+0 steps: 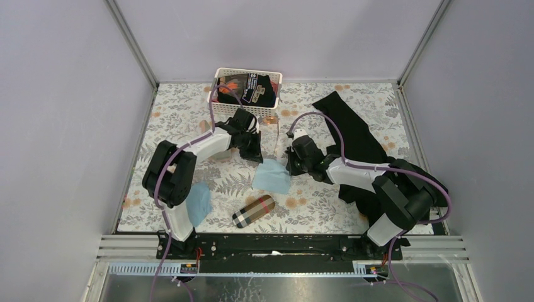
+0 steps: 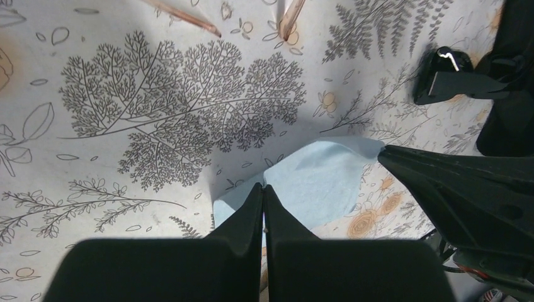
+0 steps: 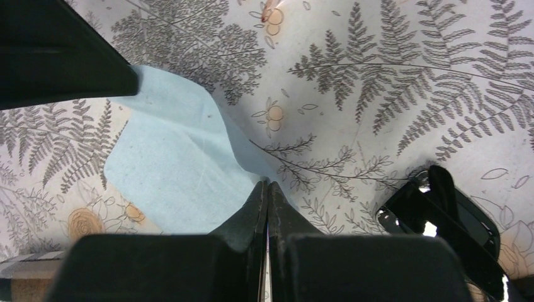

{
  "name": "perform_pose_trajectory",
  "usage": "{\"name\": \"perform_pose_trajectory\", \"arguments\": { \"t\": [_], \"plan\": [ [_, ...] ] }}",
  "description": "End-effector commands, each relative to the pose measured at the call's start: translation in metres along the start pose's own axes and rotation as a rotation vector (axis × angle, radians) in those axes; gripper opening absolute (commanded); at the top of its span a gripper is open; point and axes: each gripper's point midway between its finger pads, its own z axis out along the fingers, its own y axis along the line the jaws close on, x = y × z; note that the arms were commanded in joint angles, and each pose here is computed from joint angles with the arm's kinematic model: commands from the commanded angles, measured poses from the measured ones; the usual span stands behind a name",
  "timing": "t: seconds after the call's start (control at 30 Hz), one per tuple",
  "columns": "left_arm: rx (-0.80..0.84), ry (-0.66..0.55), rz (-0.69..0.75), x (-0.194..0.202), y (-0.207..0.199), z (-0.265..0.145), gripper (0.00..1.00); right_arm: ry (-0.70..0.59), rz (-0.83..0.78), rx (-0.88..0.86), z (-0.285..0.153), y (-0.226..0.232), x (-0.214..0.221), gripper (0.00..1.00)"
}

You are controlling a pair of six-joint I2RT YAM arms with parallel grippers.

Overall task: Organize the sunglasses
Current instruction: Fold the glasses cleaning cloth at the center of the board.

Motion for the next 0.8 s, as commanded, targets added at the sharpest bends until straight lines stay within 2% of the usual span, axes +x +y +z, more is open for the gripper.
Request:
{"name": "perform_pose_trajectory", "arguments": {
  "t": [0.0, 0.77],
  "plan": [
    [0.006, -0.017, 0.01, 0.003, 0.002, -0.006, 0.0, -0.071, -0.043, -0.046, -0.013, 0.02, -0.018, 0.0],
    [-0.015, -0.008, -0.008, 0.02, 0.012, -0.009, 0.0, 0.02, -0.065, -0.12, -0.03, 0.039, 0.027, 0.0]
  ]
}}
